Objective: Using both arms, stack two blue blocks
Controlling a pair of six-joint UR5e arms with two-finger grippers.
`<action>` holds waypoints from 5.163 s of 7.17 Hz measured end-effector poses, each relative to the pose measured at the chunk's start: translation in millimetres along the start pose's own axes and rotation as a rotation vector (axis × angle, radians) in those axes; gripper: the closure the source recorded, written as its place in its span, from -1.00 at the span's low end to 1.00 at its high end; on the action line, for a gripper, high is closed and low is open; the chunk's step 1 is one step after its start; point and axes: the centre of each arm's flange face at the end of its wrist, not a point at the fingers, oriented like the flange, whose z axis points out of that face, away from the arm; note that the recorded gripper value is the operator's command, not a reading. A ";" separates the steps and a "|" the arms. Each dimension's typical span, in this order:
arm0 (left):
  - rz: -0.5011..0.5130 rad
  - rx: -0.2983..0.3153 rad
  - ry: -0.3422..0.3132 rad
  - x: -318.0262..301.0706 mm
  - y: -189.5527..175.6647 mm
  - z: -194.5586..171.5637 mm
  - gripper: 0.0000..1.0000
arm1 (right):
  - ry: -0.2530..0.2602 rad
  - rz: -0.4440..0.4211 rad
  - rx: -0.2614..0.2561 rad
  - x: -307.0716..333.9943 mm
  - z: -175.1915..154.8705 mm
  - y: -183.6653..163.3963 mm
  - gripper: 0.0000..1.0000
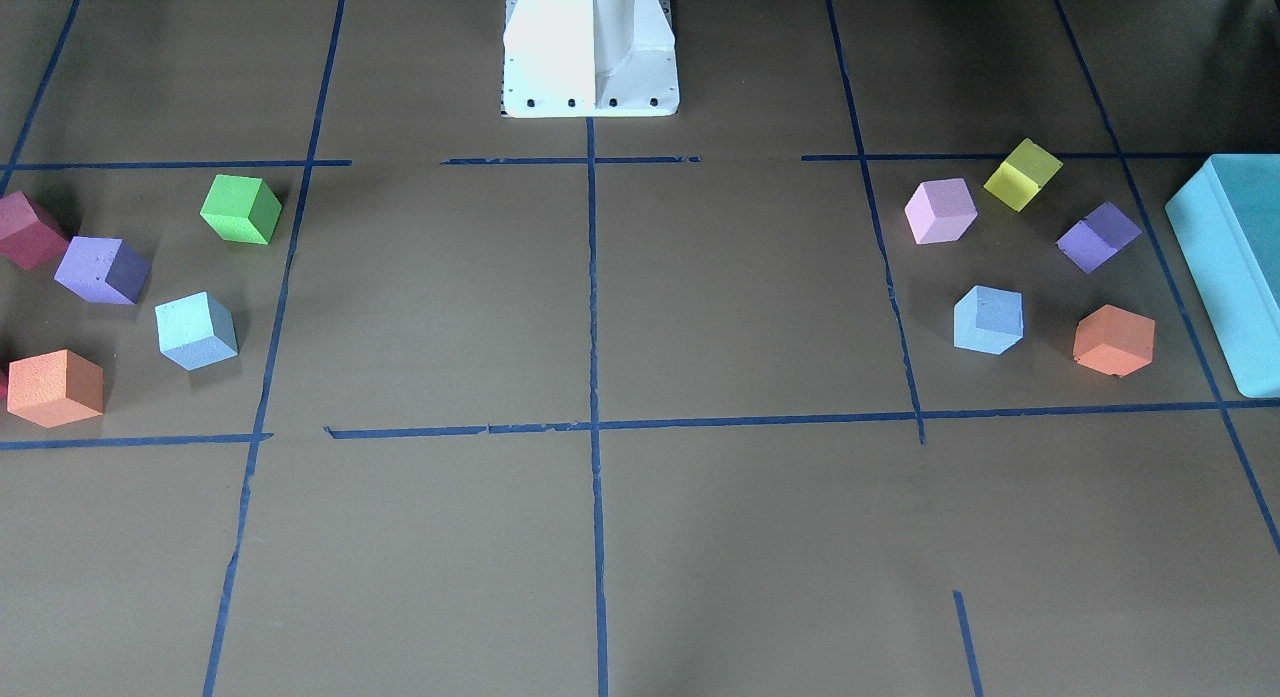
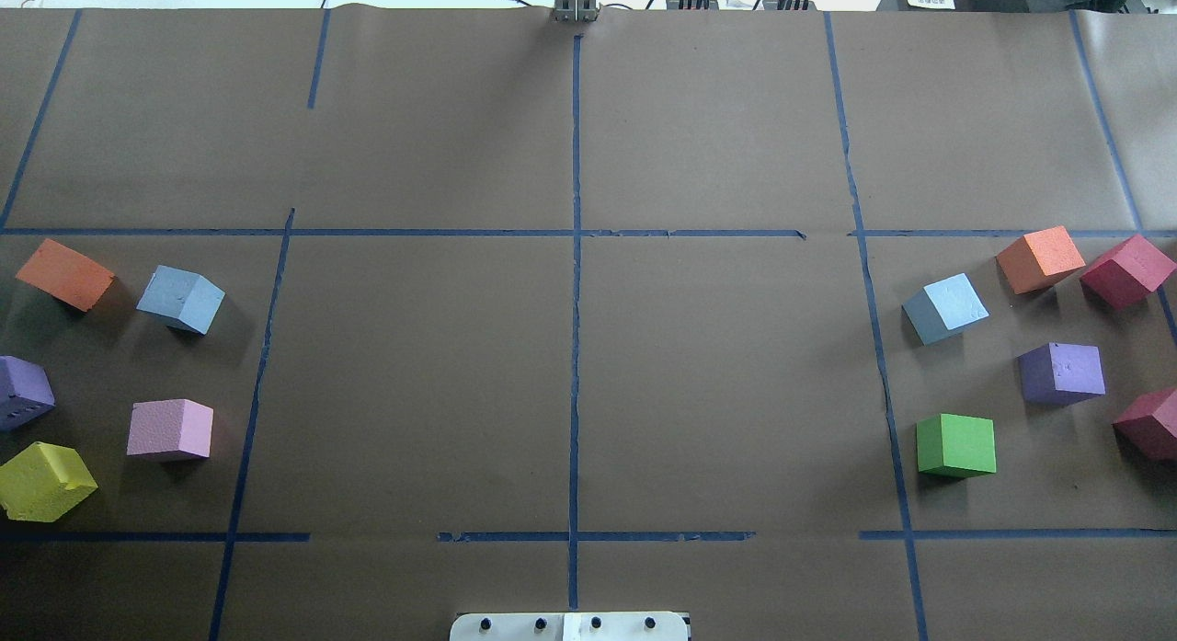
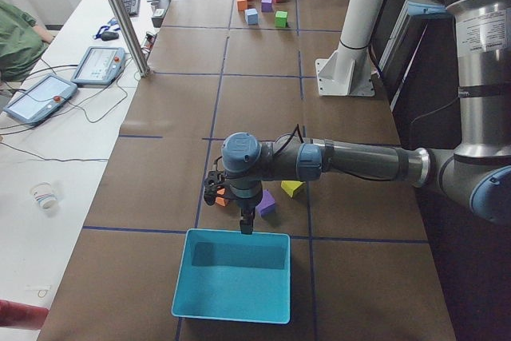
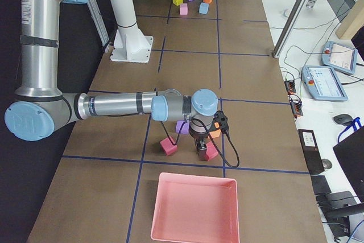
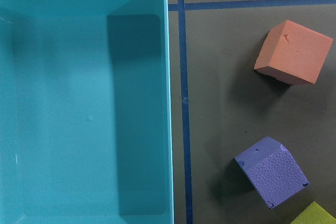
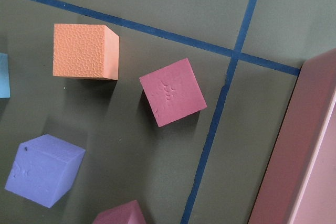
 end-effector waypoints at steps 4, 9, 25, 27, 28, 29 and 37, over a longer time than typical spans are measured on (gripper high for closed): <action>0.000 -0.001 0.008 1.3 -0.1 0.4 -1.00 | -0.003 -0.059 0.012 -25.8 15.4 -16.0 -1.00; 0.003 0.001 0.010 2.1 -0.5 0.5 -1.00 | -0.028 -0.040 0.105 -214.2 80.5 -110.2 -1.00; 0.002 -0.001 0.011 2.3 0.0 0.3 -1.00 | 0.006 0.173 -0.018 -476.2 128.7 -205.2 0.54; 0.002 0.000 0.011 2.4 -0.2 0.0 -1.00 | 0.027 0.310 0.000 -608.8 137.8 -237.5 0.51; 0.003 0.001 0.011 2.5 -0.4 -0.1 -1.00 | 0.036 0.354 0.011 -665.6 147.0 -256.0 0.50; 0.004 0.002 0.011 2.8 -0.4 -0.6 -1.00 | 0.032 0.377 0.023 -705.7 155.8 -269.0 0.19; 0.023 0.021 0.002 9.4 -5.9 -7.2 -1.00 | -0.015 0.354 0.098 -708.3 63.9 -295.6 -1.00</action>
